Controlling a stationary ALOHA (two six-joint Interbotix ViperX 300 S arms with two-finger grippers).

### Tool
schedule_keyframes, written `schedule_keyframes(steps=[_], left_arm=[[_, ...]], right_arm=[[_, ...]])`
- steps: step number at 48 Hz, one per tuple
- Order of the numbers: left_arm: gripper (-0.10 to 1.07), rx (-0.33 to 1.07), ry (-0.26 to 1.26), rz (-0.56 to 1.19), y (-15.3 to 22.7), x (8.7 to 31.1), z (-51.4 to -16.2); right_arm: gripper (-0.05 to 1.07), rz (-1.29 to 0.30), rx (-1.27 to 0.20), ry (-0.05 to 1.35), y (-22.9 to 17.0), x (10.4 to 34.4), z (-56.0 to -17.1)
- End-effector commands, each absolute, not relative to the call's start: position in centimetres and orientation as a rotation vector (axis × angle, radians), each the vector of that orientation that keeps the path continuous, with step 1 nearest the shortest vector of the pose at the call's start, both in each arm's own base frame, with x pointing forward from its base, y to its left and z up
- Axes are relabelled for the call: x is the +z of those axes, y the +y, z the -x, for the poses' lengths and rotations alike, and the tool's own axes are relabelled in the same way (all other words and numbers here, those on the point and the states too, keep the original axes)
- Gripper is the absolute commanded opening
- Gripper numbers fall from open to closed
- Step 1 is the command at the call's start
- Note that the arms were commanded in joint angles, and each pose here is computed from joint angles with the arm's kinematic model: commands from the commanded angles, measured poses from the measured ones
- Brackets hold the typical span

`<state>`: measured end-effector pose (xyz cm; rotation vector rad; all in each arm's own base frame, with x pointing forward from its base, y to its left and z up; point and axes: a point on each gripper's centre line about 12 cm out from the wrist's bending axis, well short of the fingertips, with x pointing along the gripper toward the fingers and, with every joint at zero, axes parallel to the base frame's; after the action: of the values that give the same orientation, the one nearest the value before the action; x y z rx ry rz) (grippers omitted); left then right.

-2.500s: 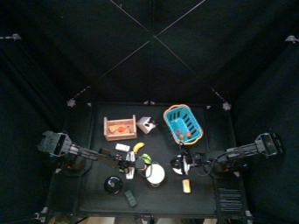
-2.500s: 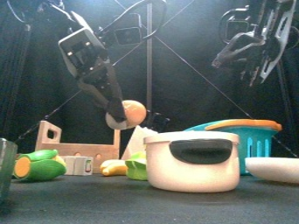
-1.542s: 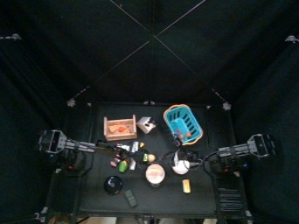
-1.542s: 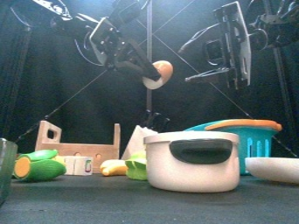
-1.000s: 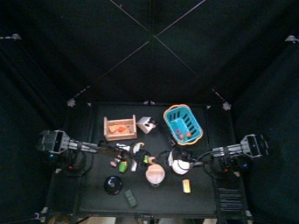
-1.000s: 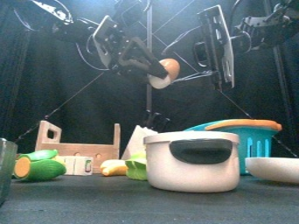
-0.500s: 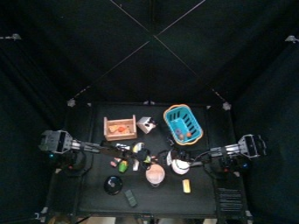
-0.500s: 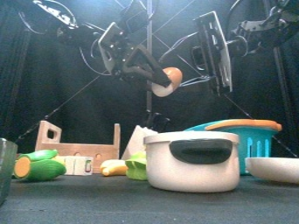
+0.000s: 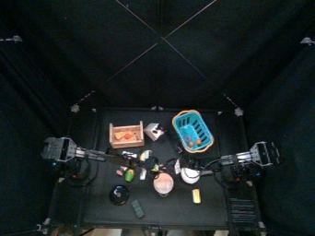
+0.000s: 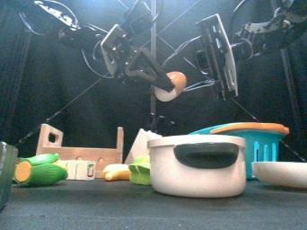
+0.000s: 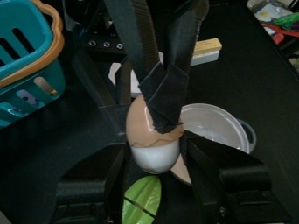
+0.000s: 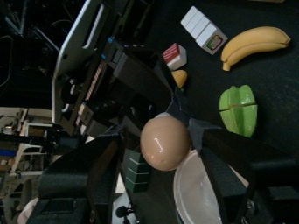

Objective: Remove egg shell

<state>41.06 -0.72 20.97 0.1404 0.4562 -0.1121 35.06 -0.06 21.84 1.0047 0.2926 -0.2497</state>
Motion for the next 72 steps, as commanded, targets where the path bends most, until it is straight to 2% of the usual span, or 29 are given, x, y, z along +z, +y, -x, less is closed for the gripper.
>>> schedule_keyframes(steps=[1,17,38,55,72], left_arm=[[0.67,-0.109,0.399,-0.145,-0.5,22.9,-41.4],[0.67,-0.112,0.403,-0.15,-0.6,22.7,-41.3],[0.67,-0.111,0.408,-0.149,-0.5,22.5,-41.5],[0.67,-0.112,0.421,-0.15,-0.5,22.0,-41.3],[0.67,-0.113,0.432,-0.149,-0.5,21.6,-41.1]], right_arm=[[0.91,-1.019,-0.243,0.282,0.0,22.6,-35.4],[0.91,-1.048,-0.259,0.342,0.2,22.2,-34.9],[0.9,-1.041,-0.259,0.328,-0.1,22.6,-35.5],[0.67,-1.042,-0.26,0.326,-0.2,22.7,-35.2],[0.65,-1.044,-0.249,0.31,-0.1,23.3,-34.6]])
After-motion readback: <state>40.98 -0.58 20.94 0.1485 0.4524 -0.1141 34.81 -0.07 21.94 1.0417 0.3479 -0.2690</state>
